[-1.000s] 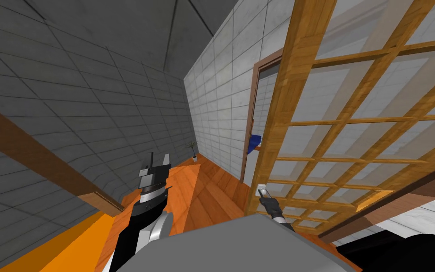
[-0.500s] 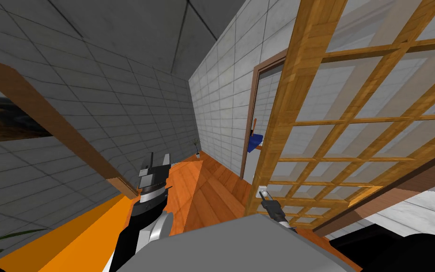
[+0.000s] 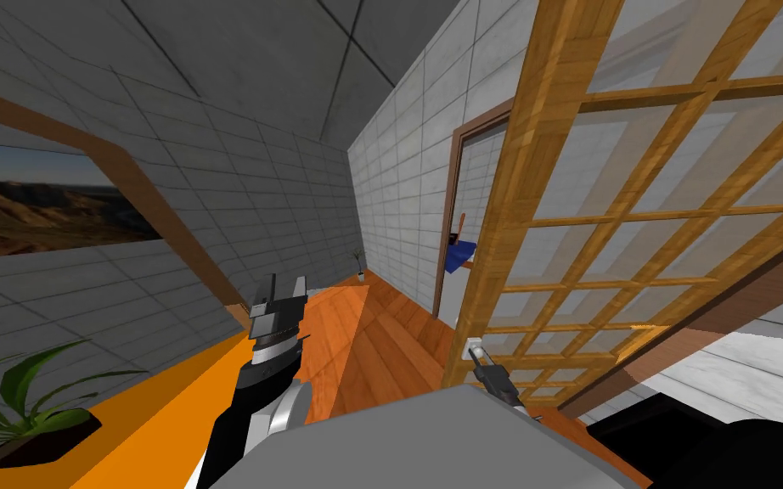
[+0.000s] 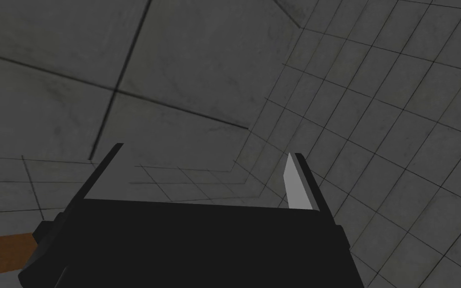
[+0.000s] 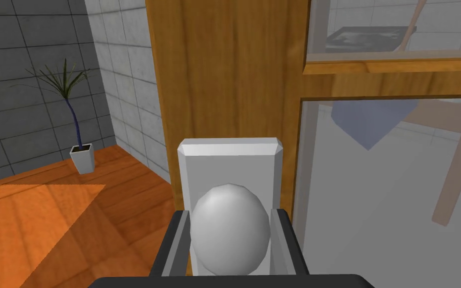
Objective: Pull the door open
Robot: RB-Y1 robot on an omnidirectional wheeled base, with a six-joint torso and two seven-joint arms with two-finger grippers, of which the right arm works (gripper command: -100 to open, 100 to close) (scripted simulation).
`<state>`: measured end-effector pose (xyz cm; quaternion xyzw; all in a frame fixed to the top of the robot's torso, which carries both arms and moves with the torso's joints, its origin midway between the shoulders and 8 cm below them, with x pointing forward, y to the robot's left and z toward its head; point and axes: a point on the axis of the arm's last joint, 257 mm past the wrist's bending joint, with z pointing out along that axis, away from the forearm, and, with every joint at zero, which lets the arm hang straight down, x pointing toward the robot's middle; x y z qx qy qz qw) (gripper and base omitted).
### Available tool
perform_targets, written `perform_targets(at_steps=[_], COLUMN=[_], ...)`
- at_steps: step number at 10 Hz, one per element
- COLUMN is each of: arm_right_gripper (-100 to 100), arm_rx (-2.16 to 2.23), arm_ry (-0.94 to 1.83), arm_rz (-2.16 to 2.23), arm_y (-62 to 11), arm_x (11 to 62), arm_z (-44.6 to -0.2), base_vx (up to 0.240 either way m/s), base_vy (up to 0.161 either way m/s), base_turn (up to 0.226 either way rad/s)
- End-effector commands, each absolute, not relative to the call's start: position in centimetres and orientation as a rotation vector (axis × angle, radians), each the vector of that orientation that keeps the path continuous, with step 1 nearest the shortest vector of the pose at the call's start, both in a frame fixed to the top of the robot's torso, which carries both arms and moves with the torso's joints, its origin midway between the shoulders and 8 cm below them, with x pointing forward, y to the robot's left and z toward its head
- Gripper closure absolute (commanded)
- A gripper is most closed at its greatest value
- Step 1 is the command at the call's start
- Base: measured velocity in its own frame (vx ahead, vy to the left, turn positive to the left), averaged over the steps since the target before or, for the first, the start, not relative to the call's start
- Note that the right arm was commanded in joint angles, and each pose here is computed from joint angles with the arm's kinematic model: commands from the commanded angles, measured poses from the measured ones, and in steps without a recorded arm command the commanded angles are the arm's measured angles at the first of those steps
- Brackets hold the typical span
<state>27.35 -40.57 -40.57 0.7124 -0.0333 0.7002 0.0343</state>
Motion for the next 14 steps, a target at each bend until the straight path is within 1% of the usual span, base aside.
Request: perform_targets(at_steps=[1,8,10,14], arm_right_gripper=[100,100,100,100], arm_rx=[2.192,2.213,2.229,2.234], arm_ry=[-0.092,-0.019,-0.014,0.012], arm_rz=[2.166,2.212,2.203,2.220], arm_y=[-40.4,-40.5,-40.4,-40.5], arm_x=[27.2,25.8,25.6,25.3], arm_z=[-40.4,-40.0,-40.5,-40.3], base_vx=[-0.212,-0.226,-0.114,-0.197], base_vy=[-0.017,-0.037,-0.020,-0.034], base_turn=[0.107,0.124,0.079,0.130])
